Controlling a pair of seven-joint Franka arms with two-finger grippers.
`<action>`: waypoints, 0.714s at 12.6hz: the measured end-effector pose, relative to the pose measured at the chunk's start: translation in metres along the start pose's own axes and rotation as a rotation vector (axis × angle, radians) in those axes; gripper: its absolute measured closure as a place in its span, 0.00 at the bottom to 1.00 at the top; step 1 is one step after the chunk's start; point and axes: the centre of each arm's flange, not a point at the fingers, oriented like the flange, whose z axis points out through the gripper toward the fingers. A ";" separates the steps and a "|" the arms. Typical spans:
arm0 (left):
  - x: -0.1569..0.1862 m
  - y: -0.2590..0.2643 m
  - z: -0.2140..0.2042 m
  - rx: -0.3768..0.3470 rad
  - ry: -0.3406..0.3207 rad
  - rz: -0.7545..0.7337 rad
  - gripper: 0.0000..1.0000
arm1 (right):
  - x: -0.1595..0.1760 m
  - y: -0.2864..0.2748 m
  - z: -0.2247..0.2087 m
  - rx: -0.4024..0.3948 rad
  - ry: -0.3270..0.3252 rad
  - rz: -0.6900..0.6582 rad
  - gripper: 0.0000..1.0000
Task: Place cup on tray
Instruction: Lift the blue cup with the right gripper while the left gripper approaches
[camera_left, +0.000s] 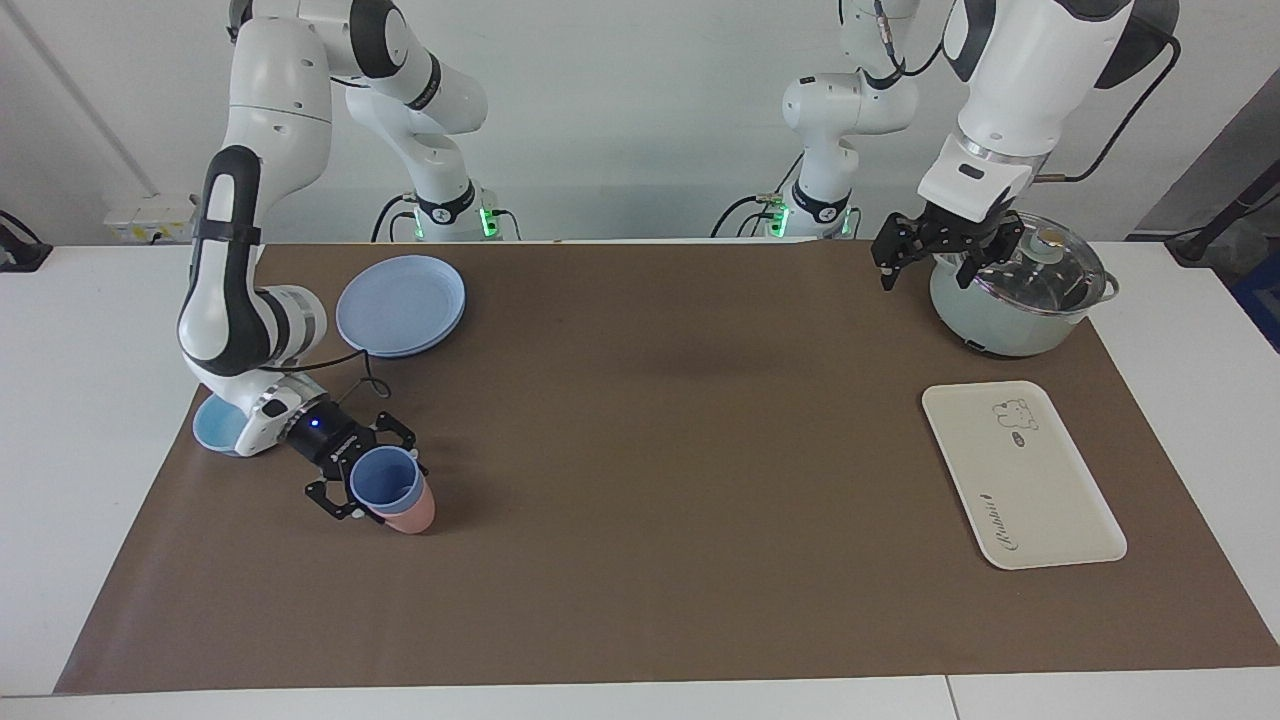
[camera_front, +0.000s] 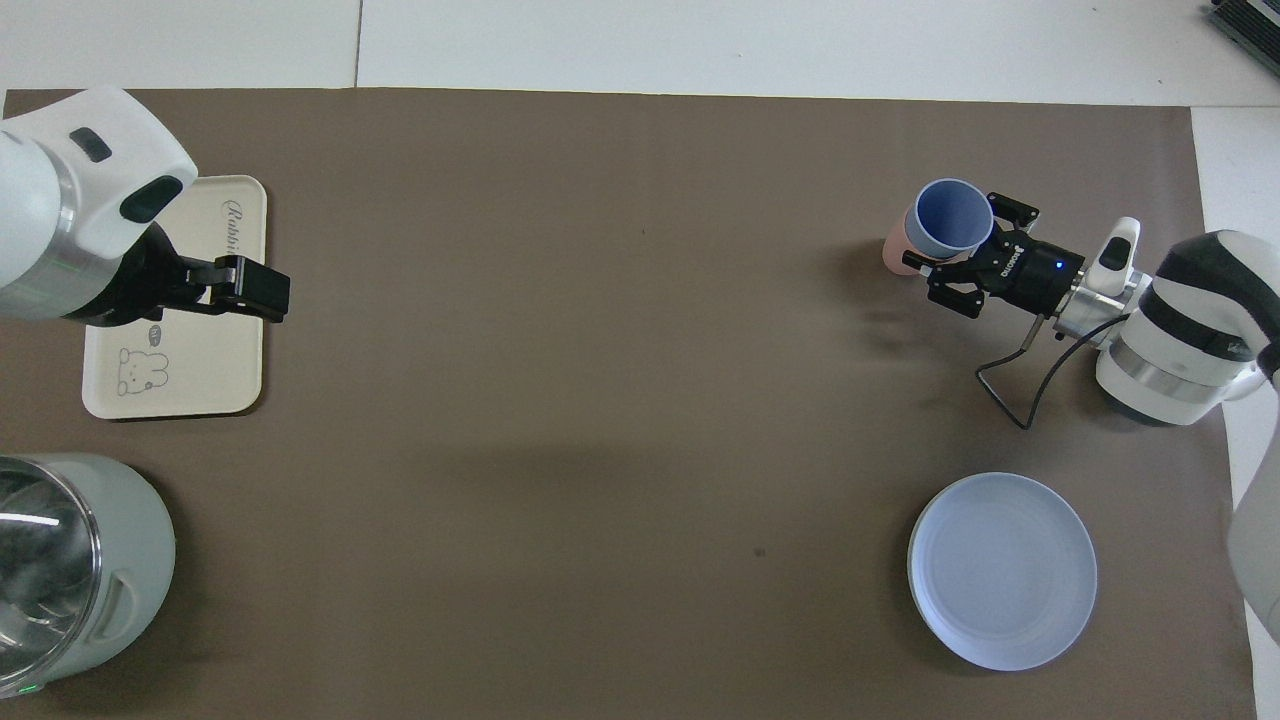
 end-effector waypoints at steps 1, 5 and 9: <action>0.003 0.005 -0.003 -0.051 0.027 -0.024 0.00 | 0.025 -0.003 0.000 0.015 -0.061 -0.011 0.16; 0.011 0.024 -0.015 -0.293 0.076 -0.126 0.00 | 0.180 -0.065 0.009 0.068 -0.232 -0.034 0.16; 0.025 0.055 -0.019 -0.493 0.176 -0.258 0.00 | 0.257 -0.142 0.048 0.041 -0.381 -0.095 0.16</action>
